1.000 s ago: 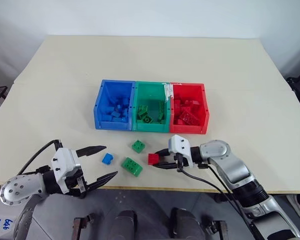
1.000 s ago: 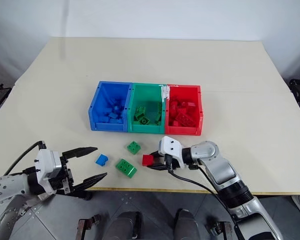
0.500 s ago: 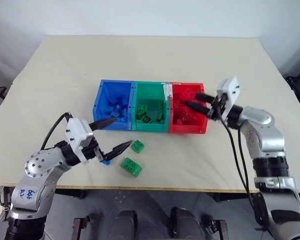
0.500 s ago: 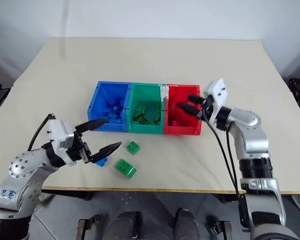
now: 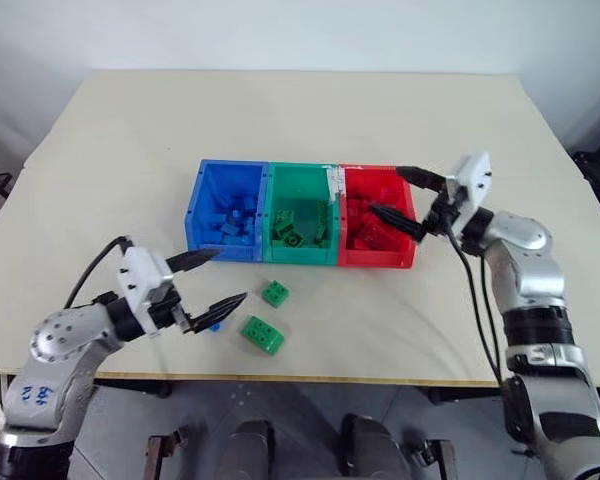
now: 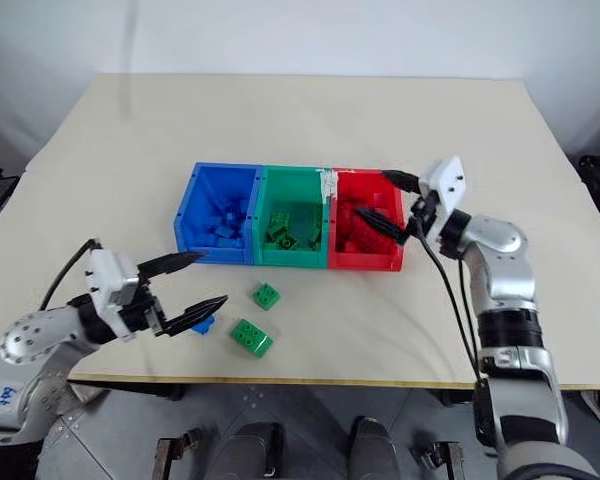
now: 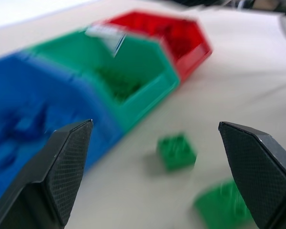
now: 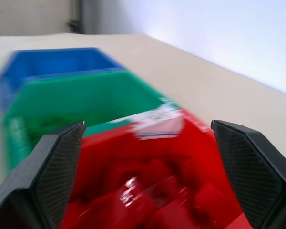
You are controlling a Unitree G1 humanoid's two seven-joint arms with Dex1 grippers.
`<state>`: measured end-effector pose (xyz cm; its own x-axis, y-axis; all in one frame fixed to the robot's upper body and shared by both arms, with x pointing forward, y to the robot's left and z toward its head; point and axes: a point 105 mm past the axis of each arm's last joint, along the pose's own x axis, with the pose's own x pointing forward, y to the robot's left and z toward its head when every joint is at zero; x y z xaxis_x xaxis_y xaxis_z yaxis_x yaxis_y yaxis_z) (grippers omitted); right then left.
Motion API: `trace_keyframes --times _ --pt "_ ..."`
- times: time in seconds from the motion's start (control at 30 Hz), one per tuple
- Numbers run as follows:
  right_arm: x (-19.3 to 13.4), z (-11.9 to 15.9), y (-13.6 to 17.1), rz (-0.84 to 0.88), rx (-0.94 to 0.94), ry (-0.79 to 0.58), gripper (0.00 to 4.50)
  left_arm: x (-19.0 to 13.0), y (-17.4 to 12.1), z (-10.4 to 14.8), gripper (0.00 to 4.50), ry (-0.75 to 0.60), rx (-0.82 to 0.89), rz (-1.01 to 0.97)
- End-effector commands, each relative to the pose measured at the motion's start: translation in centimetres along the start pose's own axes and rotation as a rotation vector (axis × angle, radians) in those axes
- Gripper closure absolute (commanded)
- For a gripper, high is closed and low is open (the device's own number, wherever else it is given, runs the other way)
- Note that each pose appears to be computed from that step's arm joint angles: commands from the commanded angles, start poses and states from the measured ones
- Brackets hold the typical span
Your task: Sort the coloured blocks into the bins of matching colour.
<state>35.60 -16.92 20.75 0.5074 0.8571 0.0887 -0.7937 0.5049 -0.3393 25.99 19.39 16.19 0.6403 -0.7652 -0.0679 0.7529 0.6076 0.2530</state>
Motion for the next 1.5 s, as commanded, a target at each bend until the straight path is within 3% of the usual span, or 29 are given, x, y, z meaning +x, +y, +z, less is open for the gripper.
trace_keyframes --times 0.03,0.2,0.3,0.63,0.83,1.27,1.37,1.5 --pt "-2.7 0.0 2.5 0.146 -0.05 0.036 0.04 -2.7 1.3 -0.3 0.0 0.021 0.047 0.05" --pt "-5.7 -2.0 5.3 0.281 -0.001 0.142 0.04 -5.6 2.6 -2.1 0.0 0.095 0.037 0.099" --pt "-5.8 -2.3 5.5 0.275 0.003 0.143 0.04 -5.4 2.5 -2.3 0.0 0.108 0.047 0.069" --pt "-4.8 -1.9 7.9 0.362 0.036 0.131 0.04 1.1 -3.6 0.2 0.0 0.15 0.189 -0.463" --pt "-4.2 -2.1 9.1 0.375 0.04 0.124 0.04 3.5 -5.5 -1.1 0.0 0.262 0.271 -0.673" --pt "-4.4 -2.0 9.6 0.332 0.04 0.129 0.04 5.7 -5.2 -4.5 0.0 0.384 0.32 -0.744" --pt "-4.5 -2.1 9.7 0.331 0.039 0.132 0.0 5.9 -5.3 -5.0 0.57 0.396 0.301 -0.751" --pt "-4.6 -2.1 9.8 0.327 0.037 0.134 0.0 6.0 -5.2 -5.1 1.73 0.388 0.308 -0.742"
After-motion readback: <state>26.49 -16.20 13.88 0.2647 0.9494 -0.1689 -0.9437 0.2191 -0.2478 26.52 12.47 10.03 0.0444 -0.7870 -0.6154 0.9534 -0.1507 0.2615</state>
